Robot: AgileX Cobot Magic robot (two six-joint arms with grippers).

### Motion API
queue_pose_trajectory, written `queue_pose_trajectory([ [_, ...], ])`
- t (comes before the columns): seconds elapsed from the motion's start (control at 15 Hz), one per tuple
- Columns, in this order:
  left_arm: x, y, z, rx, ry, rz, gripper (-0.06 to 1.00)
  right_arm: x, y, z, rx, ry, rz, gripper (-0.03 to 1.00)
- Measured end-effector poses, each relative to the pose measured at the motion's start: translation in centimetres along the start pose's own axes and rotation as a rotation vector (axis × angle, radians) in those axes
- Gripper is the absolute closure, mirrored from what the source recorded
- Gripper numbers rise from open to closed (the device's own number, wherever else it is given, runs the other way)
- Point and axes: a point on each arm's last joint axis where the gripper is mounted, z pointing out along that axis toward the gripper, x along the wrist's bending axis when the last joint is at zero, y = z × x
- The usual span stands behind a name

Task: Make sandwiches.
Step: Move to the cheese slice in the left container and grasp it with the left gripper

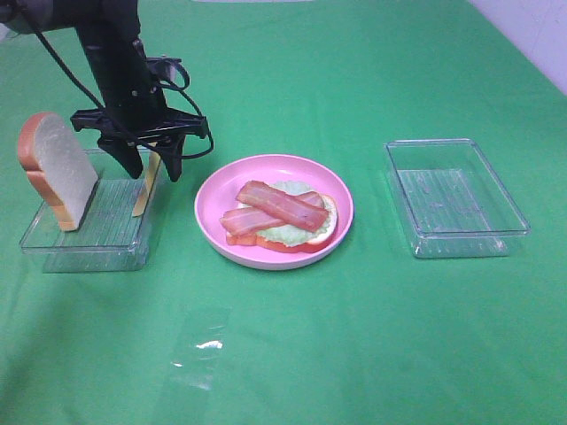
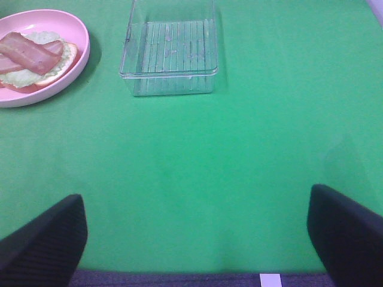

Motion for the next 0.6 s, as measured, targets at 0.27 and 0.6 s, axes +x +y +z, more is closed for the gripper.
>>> queue_pose_trajectory([
  [0.27, 0.0, 0.0, 0.0, 0.0, 0.0, -0.004, 0.76, 0.0, 0.0, 0.0, 0.0, 0.0, 0.0, 0.01],
  [0.6, 0.05, 0.01, 0.0, -0.001, 0.006, -0.002, 0.94, 0.0, 0.0, 0.0, 0.0, 0.0, 0.0, 0.01],
])
